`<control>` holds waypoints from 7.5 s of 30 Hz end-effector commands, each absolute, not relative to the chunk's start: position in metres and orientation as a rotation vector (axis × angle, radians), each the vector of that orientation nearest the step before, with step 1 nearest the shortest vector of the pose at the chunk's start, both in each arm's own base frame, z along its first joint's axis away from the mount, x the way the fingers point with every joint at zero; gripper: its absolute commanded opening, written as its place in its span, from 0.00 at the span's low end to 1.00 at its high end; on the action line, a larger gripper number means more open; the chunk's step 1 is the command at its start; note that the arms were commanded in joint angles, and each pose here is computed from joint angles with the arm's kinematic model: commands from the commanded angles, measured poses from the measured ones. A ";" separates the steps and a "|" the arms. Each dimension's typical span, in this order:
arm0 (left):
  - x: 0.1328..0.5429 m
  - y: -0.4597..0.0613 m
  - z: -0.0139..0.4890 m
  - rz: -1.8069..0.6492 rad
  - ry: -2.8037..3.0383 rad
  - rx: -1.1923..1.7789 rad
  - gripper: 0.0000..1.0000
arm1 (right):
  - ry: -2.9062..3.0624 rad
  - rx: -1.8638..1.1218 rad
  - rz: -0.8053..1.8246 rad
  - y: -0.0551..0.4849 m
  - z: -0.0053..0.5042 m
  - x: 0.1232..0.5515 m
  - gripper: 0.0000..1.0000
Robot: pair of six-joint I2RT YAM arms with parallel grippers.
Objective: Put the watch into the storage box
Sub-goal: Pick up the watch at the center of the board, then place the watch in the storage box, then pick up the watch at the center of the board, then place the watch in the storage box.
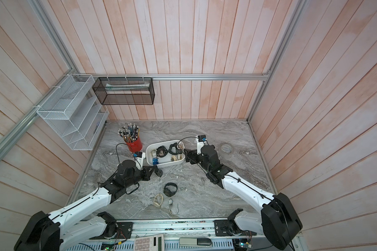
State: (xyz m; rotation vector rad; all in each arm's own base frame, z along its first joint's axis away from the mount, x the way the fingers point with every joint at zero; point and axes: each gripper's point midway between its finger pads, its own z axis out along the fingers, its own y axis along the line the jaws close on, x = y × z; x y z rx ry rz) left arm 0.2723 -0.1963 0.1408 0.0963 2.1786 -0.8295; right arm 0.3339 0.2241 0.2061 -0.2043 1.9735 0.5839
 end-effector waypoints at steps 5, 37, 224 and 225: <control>0.272 -0.206 0.169 -0.882 2.135 0.143 0.00 | 1.955 -0.186 0.586 0.221 0.210 0.335 0.87; 0.389 -0.253 0.169 -0.675 2.092 0.311 0.00 | 1.954 -0.178 0.551 0.208 0.209 0.331 0.87; 0.274 -0.158 0.157 -0.731 2.038 -0.063 1.00 | 2.027 -0.294 0.692 0.257 0.173 0.324 0.83; 0.273 -0.159 0.157 -0.737 2.041 -0.060 1.00 | 2.026 -0.289 0.690 0.257 0.174 0.324 0.83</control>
